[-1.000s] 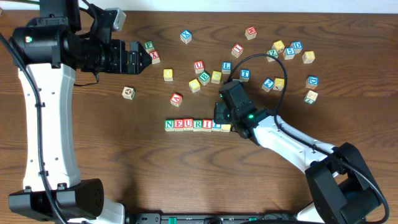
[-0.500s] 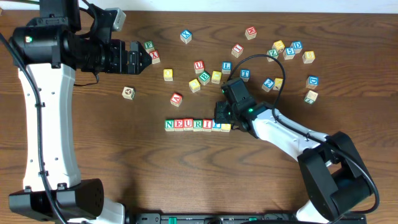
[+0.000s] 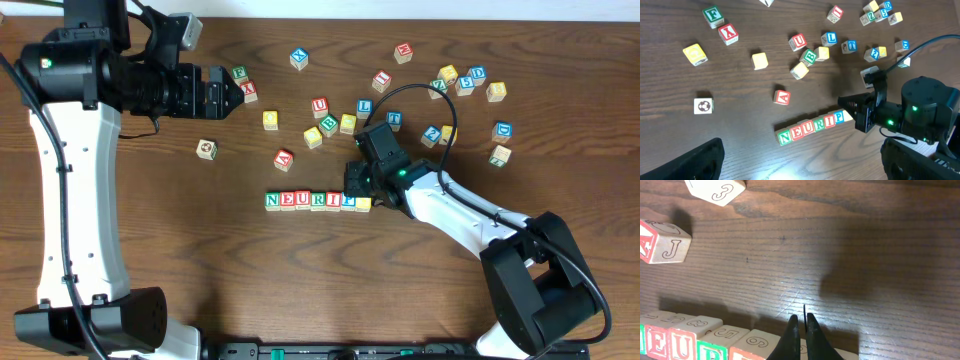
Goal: Spell out NEURIPS
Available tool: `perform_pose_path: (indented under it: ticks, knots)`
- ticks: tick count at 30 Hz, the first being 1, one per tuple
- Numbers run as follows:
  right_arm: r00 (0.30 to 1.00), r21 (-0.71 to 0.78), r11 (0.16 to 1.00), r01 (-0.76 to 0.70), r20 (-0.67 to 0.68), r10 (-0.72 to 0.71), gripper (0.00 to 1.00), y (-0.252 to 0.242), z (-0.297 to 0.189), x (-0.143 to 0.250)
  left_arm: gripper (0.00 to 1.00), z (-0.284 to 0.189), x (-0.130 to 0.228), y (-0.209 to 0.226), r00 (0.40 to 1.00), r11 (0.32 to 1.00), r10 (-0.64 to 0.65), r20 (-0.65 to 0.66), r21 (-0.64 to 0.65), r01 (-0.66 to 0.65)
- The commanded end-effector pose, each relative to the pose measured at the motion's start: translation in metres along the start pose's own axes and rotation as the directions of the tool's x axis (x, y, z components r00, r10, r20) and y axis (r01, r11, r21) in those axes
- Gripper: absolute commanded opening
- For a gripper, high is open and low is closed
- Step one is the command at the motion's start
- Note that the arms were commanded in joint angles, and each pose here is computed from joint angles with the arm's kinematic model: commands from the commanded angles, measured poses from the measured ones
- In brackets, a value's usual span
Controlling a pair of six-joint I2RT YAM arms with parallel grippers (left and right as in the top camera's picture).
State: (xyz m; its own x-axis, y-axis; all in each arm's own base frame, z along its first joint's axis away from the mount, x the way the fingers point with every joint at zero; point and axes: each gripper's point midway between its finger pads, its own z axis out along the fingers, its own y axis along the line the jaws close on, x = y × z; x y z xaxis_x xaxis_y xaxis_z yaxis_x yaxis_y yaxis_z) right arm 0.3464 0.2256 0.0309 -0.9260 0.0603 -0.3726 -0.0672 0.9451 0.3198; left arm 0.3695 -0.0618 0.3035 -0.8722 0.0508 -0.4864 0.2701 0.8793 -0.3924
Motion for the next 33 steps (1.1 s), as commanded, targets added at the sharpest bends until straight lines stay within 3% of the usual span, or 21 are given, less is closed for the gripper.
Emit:
perform_pose_path:
  ticks: [1, 33]
  knots:
    - [1.0, 0.002, 1.0, 0.012, -0.013, -0.012, 0.01, 0.0, 0.0, 0.0, 0.98, -0.007, -0.003, -0.004, 1.0, 1.0, 0.023, 0.021, 0.005, -0.023]
    - [0.999, -0.003, 1.0, 0.005, -0.038, -0.006, 0.01, 0.011, 0.001, 0.012, 0.98, -0.007, -0.003, -0.004, 1.0, 1.0, 0.022, 0.021, 0.005, -0.022]
